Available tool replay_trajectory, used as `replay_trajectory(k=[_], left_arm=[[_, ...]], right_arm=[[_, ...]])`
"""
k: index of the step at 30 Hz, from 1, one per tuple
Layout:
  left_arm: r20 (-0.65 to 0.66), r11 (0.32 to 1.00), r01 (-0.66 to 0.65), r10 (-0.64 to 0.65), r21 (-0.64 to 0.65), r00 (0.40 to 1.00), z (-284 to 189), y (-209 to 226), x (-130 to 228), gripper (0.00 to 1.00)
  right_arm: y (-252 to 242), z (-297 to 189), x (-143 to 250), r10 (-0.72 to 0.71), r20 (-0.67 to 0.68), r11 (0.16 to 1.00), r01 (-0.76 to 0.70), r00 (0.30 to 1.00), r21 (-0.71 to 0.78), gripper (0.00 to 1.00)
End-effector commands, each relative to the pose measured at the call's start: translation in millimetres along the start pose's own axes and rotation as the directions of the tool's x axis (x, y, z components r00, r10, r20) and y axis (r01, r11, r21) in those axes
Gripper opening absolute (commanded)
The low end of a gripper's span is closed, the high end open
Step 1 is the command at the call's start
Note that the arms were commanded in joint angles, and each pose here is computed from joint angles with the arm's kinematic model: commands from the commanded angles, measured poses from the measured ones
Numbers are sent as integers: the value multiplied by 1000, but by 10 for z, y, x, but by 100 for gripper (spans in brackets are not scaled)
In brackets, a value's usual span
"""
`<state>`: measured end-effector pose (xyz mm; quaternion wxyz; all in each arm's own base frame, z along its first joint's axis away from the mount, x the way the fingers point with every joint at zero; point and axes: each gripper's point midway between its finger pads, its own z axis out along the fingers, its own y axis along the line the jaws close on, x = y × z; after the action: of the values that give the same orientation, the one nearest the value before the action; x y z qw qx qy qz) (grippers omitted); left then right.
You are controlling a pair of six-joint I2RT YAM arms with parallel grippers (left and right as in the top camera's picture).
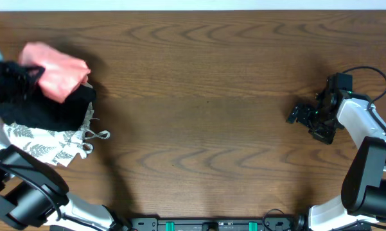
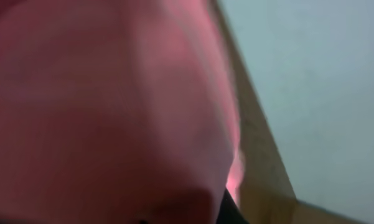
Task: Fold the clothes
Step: 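Carry the folded pink shirt with the left gripper to the left pile, then lower the pink shirt onto the pile top and open the left gripper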
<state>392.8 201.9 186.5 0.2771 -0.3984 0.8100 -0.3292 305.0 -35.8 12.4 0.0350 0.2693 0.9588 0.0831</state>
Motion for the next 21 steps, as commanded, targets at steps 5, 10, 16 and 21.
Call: replay_trajectory(k=[5,10,16,21], left_arm=[[95,957,89,-65,-275,993,-452,747,-113,6],[116,931,154,-122,-330,986,-501,1099,-120,11],[40,929,201,-199,-311,979,-324,1213,32,39],[50,941,193,-187,-278,981,-501,964,55,57]], right_arm=[[67,-26,28,-26,6,1000,26,1000,-8,98],[68,-26,26,-26,7,1000,26,1000,-8,98],[71,-27,21,-26,9,1000,26,1000,-10,97],[66,-27,32,-25,5,1000,25,1000,-8,97]])
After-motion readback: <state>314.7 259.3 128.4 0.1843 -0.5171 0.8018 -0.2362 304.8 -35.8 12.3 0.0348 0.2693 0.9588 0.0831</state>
